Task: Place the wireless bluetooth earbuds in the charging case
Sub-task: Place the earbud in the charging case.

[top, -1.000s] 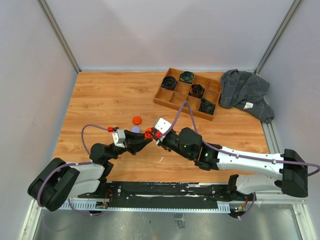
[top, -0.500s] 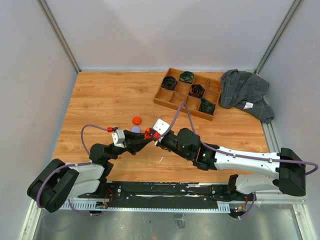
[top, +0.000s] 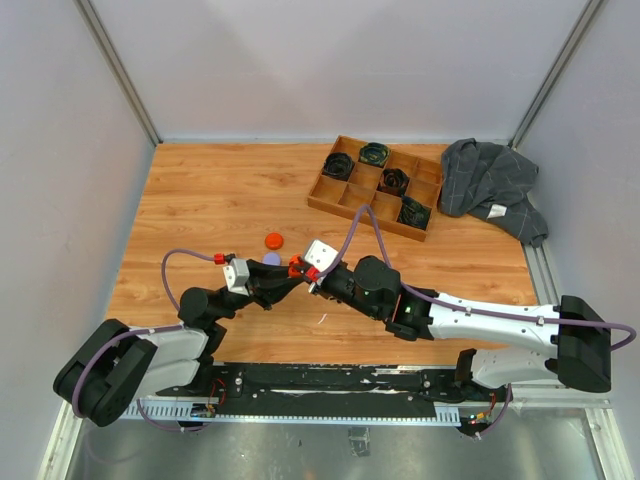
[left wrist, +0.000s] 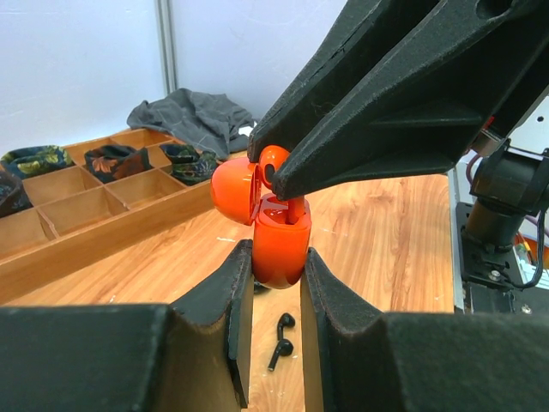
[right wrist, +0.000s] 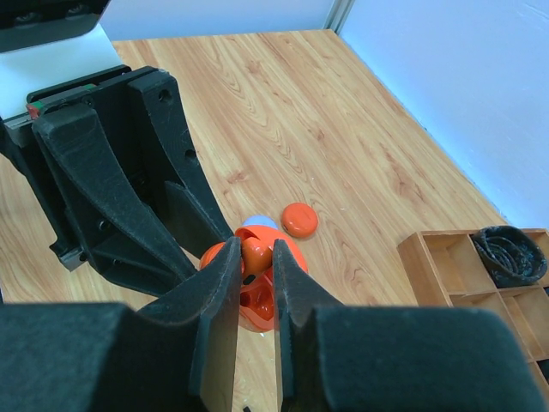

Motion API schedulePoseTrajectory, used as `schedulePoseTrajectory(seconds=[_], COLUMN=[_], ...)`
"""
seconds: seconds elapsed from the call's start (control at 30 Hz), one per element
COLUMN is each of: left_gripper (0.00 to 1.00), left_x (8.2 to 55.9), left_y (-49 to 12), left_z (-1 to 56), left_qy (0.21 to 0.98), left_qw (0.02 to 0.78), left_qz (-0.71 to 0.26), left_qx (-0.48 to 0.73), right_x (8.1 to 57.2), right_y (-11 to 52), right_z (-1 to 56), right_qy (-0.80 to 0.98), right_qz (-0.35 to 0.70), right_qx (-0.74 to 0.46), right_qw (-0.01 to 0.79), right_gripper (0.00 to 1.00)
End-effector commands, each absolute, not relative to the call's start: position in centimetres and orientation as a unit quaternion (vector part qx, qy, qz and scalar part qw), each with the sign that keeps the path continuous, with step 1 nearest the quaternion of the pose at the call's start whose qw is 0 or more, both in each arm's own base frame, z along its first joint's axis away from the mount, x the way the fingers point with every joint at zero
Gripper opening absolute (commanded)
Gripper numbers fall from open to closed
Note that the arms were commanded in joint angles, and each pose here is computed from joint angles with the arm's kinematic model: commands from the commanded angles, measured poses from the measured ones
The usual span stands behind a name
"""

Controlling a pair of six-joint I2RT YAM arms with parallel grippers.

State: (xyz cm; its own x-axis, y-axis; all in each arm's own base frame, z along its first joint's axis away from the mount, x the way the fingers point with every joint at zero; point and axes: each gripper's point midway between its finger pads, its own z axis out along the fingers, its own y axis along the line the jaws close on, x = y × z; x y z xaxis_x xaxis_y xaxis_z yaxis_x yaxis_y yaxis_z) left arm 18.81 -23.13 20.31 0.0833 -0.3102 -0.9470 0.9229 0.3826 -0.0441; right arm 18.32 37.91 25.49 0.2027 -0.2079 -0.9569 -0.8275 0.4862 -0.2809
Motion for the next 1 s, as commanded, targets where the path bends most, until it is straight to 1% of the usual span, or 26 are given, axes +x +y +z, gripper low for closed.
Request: schedulePoseTrajectory(seconds=[0.0,0.33,0.57,0.8,0.97], left_gripper=[0.0,0.0,0.0,0.0,0.0], left_x=[18.2,18.5,18.6,18.8,19.0], left_y=[-21.9,-21.9,-21.9,-21.9,-21.8], left_z=[20.1,20.0,19.9,19.6,19.5], left_qy=[0.489,0.494,0.497,0.502,0.506], left_qw=[0.687,0.687,0.687,0.684,0.685], left_qz=[-0.45,-0.449,-0.447,-0.446,-0.442], left_qx=[0.294,0.287,0.286,0.285,0.28], right_x=[16.8,16.4,16.6,16.9,17.5], right_y=[38.8,39.1,39.2,38.6,37.1], right_z=[23.9,23.6,23.6,24.9,26.6], right_qy=[0.579,0.583,0.596,0.601,0.607], right_qz=[0.258,0.263,0.265,0.266,0.254], right_qx=[-0.481,-0.487,-0.475,-0.455,-0.434], right_qw=[0.606,0.594,0.591,0.601,0.615], right_gripper=[0.18,0.22,0.29,0.46,0.53])
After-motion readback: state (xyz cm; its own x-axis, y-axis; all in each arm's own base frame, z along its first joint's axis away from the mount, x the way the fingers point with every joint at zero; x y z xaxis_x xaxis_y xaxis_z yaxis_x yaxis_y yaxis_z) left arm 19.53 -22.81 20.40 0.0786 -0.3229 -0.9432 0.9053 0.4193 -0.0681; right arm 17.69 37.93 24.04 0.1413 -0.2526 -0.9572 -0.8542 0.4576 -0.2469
